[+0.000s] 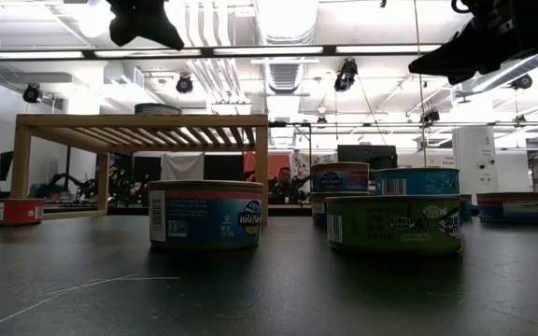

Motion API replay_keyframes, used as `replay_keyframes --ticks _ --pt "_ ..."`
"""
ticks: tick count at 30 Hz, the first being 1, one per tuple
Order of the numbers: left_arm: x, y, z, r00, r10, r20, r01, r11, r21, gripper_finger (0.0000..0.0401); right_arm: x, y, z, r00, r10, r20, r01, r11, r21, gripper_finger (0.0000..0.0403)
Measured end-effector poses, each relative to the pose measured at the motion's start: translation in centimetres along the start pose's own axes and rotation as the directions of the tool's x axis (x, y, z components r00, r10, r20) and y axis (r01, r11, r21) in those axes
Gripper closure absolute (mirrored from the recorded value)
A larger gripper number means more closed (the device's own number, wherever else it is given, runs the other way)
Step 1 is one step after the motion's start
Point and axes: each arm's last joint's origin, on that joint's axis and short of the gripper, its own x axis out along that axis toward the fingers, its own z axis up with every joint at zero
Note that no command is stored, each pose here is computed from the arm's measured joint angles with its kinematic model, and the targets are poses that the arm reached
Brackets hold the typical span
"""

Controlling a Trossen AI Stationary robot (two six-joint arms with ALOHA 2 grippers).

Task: Stack canned seafood by type on shelf
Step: Put the green blue tuna can on the shelf

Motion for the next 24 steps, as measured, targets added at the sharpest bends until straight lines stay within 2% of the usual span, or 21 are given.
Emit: replay_keyframes --ticks 6,12,17,24 --pt "1.6 -0.6 -1.4 0.999 -0.016 0.045 0.017 0.999 -0.033 0.0401 0.0 0.0 0.0 1.000 0.000 -0.001 0.000 1.000 0.000 0.0369" --pt "2.7 -0.2 -3.0 0.996 0.088 0.033 -0.086 0.995 -0.057 0.0401 0.0 0.0 -0.1 1.000 0.000 -0.001 0.000 1.000 -0.008 0.0369" --pt "3.2 -0.1 -3.5 0.990 0.136 0.022 -0.134 0.989 -0.063 0.0401 0.0 0.0 -0.1 1.000 0.000 -0.001 0.000 1.000 -0.013 0.0369" --pt "4.5 0.3 -4.5 0.959 0.278 -0.050 -0.277 0.961 0.024 0.0401 0.0 0.0 0.0 1.000 0.000 0.001 0.000 1.000 -0.014 0.0369"
